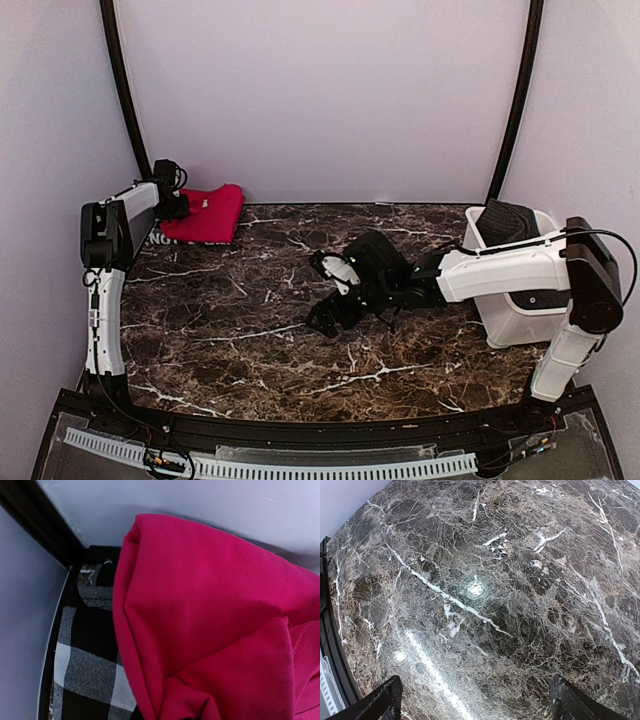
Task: Fold and stack the mixed laundry pile
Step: Place the square-folded T-shirt at the corner of the board.
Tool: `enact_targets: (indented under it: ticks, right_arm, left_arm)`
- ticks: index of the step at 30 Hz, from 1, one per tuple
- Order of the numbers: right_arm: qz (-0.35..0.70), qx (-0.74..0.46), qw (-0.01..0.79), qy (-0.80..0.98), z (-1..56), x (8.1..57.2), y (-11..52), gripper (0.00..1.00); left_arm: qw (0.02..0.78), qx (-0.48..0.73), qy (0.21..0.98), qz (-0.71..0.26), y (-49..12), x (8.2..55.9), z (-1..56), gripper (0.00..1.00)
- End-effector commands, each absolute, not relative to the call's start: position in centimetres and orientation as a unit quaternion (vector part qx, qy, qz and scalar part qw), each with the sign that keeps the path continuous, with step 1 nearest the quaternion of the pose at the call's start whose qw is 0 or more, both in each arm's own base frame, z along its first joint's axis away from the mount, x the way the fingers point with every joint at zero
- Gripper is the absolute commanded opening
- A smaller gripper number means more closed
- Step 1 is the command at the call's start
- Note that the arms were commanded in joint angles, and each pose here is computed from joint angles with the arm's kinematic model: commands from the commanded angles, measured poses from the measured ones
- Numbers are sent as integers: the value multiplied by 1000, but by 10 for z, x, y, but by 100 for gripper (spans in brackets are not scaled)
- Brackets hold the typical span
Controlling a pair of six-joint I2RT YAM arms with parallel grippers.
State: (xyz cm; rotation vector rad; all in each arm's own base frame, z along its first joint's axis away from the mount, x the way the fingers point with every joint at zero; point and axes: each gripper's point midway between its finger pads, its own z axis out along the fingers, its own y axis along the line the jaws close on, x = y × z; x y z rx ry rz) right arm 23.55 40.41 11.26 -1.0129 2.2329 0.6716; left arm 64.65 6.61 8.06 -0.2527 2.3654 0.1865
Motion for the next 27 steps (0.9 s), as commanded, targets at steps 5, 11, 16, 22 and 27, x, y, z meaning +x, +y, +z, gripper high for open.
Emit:
enact_targets:
  ticks: [5,11,16,22,27]
  right_arm:
    - [267,-380,301,833,124,243,415,99]
    - [270,-378,301,833,126,241,413,99]
    - [267,-376,302,834,127,241,410,98]
    - [265,-375,300,836,125,240,409,99]
    - [271,-375,299,834,128,240,412,99]
  left_arm:
    - [355,-207,912,18,112,630,87,38]
    - [370,-208,905,-16,108,633,105,61]
    - [382,-256,885,-75,125,637,111,69]
    - [389,-300,861,-134,153,639,113,79]
    - [397,-293,861,-124,156,639,125,83]
